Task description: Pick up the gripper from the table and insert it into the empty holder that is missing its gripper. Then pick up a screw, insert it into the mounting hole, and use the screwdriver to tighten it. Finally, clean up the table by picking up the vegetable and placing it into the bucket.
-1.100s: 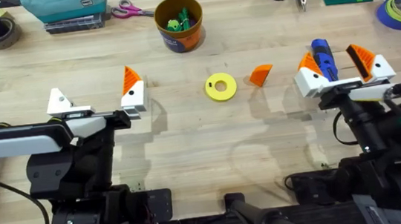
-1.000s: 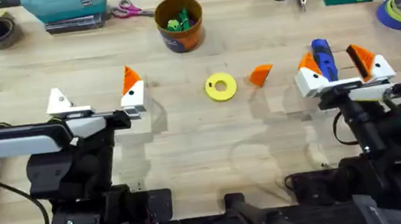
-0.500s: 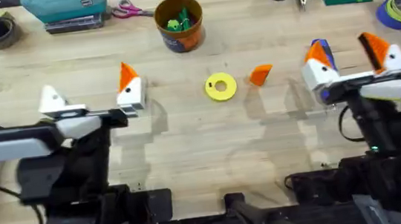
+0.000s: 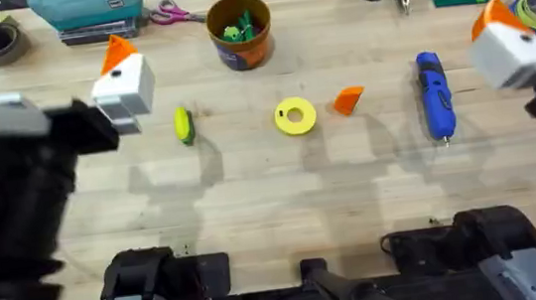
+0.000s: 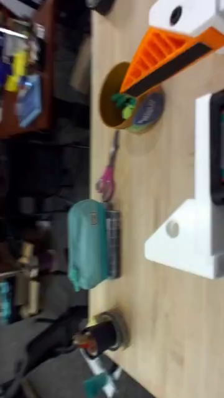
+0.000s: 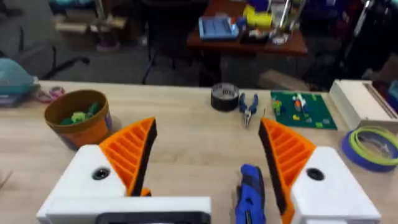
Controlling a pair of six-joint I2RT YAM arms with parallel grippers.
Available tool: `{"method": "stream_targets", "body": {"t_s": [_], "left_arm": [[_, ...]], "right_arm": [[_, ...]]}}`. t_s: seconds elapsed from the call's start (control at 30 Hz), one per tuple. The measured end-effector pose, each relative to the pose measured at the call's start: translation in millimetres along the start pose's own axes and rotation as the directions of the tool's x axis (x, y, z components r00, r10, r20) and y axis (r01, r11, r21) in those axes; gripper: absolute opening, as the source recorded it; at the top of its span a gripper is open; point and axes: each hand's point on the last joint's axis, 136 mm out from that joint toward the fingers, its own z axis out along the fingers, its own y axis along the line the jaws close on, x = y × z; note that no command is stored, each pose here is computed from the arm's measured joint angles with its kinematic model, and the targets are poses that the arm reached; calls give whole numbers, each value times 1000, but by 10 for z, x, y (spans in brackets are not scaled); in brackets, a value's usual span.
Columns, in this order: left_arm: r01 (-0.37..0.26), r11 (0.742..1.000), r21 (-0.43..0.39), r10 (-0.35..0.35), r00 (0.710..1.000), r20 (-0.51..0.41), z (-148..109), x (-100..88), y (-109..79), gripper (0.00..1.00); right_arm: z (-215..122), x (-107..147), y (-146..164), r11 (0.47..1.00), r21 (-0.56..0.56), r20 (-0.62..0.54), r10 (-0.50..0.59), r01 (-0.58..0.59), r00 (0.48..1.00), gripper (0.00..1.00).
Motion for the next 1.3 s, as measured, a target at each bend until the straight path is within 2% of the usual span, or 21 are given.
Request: {"method": "stream_targets", "body": {"t_s": [0.17, 0.3, 0.5, 0.67, 0.73, 0.8, 0.9, 1.07, 1.17, 1.2, 1.27, 1.3], "left_arm": [[-10, 1000, -2, 10, 980, -201, 127, -5, -7, 985], [-19, 1000, -2, 17, 936, -353, 241, 96, -11, 985], [-29, 1000, 0, 25, 839, -544, 384, 394, -13, 985], [-36, 999, 3, 29, 747, -664, 453, 704, -13, 985], [-38, 999, 4, 30, 717, -696, 473, 798, -12, 985], [-40, 999, 5, 31, 694, -720, 495, 871, -13, 985], [-41, 999, 6, 32, 674, -738, 527, 934, -13, 985], [-41, 999, 6, 32, 653, -757, 541, 997, -14, 985], [-15, 1000, -20, -6, 636, -772, 501, 1035, -19, 985], [0, 999, -35, -28, 623, -782, 471, 1061, -22, 985], [30, 997, -74, -78, 573, -816, 389, 1157, -28, 985], [47, 994, -100, -110, 537, -836, 353, 1226, -35, 985]], "right_arm": [[193, 87, -2, 1000, 0, -247, 9, -9, 969, 997], [342, 253, -8, 1000, 4, -444, 16, -17, 896, 997], [503, 558, -15, 1000, 11, -665, 25, -24, 746, 997], [569, 870, -20, 999, 17, -781, 30, -28, 623, 997], [604, 954, -22, 999, 18, -805, 31, -29, 592, 997], [632, 1009, -23, 999, 19, -819, 32, -29, 573, 997], [650, 1044, -24, 999, 19, -828, 32, -29, 560, 997], [671, 1034, -25, 999, 19, -823, 32, -29, 567, 998], [670, 1034, -25, 999, 19, -823, 32, -29, 567, 997], [670, 1034, -25, 999, 19, -823, 32, -29, 566, 997], [670, 1034, -25, 999, 19, -823, 32, -29, 566, 998], [670, 1034, -25, 999, 19, -823, 32, -29, 566, 998]]}}
